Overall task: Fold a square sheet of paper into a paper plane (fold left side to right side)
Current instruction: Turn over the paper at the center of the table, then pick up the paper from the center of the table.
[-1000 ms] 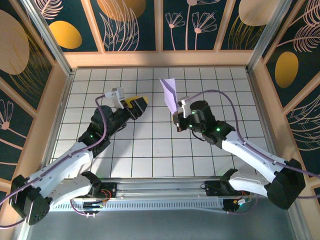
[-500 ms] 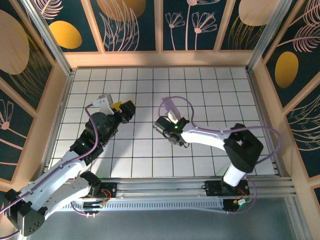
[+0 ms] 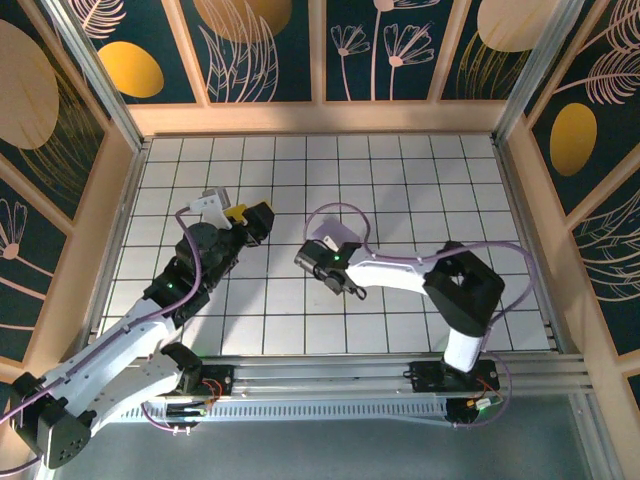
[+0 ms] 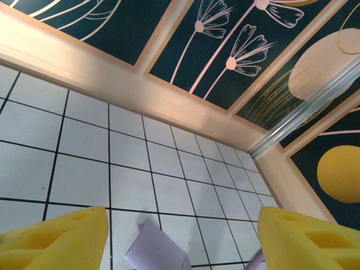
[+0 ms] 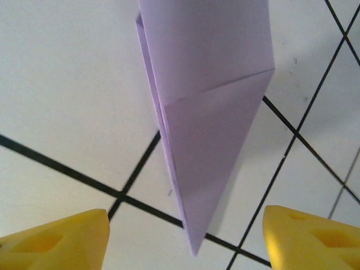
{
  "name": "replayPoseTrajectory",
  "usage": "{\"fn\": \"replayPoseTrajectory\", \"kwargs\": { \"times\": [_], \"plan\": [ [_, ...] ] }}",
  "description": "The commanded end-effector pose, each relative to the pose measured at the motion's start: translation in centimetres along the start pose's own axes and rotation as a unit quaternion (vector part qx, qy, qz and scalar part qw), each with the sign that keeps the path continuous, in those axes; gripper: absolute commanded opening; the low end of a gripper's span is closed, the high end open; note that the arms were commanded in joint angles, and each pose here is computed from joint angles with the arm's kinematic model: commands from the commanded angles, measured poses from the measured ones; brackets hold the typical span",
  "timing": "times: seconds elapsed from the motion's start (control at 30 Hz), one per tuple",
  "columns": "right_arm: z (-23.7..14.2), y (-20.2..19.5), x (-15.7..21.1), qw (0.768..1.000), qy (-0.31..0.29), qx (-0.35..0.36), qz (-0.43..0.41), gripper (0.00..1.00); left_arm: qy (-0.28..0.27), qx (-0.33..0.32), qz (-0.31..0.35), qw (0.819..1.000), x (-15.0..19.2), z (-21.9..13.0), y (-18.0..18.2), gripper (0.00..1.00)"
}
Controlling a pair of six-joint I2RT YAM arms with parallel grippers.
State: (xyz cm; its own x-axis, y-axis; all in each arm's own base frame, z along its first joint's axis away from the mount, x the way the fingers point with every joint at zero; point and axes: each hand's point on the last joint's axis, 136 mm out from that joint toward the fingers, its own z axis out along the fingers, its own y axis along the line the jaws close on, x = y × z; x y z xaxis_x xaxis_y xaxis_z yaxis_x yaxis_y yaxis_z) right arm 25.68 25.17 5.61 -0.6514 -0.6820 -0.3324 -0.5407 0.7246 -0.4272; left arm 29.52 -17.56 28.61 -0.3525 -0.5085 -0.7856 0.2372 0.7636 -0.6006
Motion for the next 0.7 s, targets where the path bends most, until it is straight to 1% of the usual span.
{"fn": "replayPoseTrajectory", "kwargs": {
  "times": [0.0,0.1,0.2,0.3,0.37,0.43,0.47,0.53,0.6,0.67],
  "plan": [
    [-2.5,-0.2,-1.7,0.993,-0.043,-0.080,0.070,0.78,0.028,0.007,-0.010,1.000,1.5,0.8,-0.2,0.71],
    [-3.6,-2.6,-2.0,0.983,-0.069,-0.100,0.135,0.79,0.066,0.012,-0.034,0.997,3.8,2.2,-0.1,0.71],
    [-4.2,-5.6,-1.9,0.963,-0.101,-0.124,0.217,0.79,0.115,0.006,-0.062,0.991,6.7,4.0,0.3,0.70],
    [-4.9,-8.5,-1.7,0.930,-0.148,-0.152,0.299,0.79,0.169,-0.002,-0.090,0.982,9.9,5.8,0.7,0.69],
    [-5.3,-10.0,-1.6,0.901,-0.183,-0.181,0.349,0.79,0.208,-0.011,-0.110,0.972,12.2,7.1,1.0,0.67],
    [-5.4,-11.0,-1.1,0.875,-0.207,-0.205,0.387,0.79,0.240,-0.018,-0.123,0.963,14.3,8.2,1.4,0.66],
    [-5.7,-10.7,-1.1,0.863,-0.217,-0.226,0.396,0.79,0.254,-0.021,-0.130,0.958,15.3,8.7,1.6,0.65],
    [-5.4,-11.9,-0.3,0.841,-0.229,-0.238,0.429,0.79,0.273,-0.019,-0.144,0.951,16.8,9.4,1.7,0.64],
    [-5.0,-12.4,0.3,0.828,-0.231,-0.248,0.447,0.79,0.286,-0.024,-0.154,0.945,18.0,10.0,2.0,0.64],
    [-4.7,-12.8,0.9,0.822,-0.228,-0.249,0.458,0.79,0.298,-0.028,-0.159,0.941,18.9,10.7,2.2,0.63]
  ]
}}
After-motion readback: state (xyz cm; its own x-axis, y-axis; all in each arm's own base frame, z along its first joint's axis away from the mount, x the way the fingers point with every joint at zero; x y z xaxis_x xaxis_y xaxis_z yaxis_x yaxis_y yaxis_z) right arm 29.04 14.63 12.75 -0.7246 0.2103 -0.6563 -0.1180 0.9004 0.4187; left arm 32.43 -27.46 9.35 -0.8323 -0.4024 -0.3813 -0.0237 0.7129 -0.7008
